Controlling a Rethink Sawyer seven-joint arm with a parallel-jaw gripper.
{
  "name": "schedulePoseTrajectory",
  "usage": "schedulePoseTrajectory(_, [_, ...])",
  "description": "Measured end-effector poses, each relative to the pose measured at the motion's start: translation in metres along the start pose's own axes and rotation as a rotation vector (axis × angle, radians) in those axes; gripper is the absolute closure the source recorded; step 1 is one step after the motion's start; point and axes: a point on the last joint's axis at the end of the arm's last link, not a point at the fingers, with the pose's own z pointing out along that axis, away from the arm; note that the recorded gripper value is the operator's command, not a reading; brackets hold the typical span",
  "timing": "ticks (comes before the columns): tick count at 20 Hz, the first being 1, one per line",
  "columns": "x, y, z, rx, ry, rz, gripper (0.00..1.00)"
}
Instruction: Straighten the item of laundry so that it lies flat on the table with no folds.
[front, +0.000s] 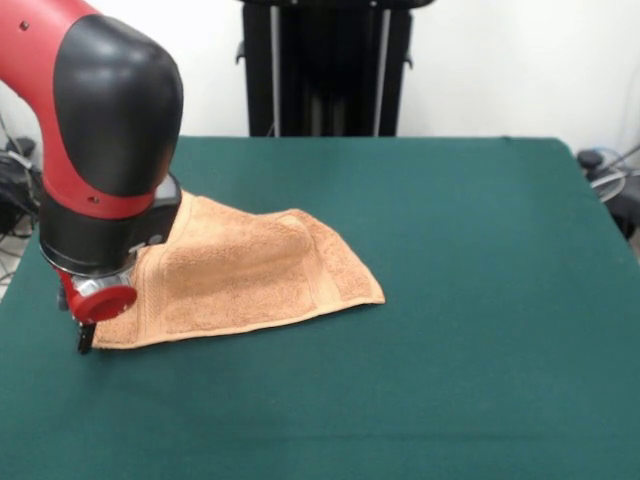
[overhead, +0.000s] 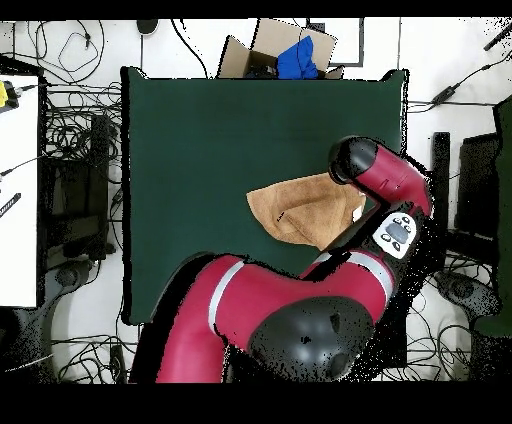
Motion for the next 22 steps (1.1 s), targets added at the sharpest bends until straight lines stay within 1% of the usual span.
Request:
schedulePoseTrajectory(3, [0.005,0.007,-0.004,-0.014,0.009,0.013,0.0])
schedulePoseTrajectory(5, [0.012,0.016,-0.009,-0.032,0.022,0.03,0.0])
schedulePoseTrajectory(12, [0.017,0.024,-0.02,-0.057,0.036,0.063,0.0])
schedulePoseTrajectory(18, [0.019,0.022,-0.018,-0.054,0.043,0.072,0.0])
schedulePoseTrajectory(22, [0.022,0.019,-0.011,-0.041,0.046,0.067,0.0])
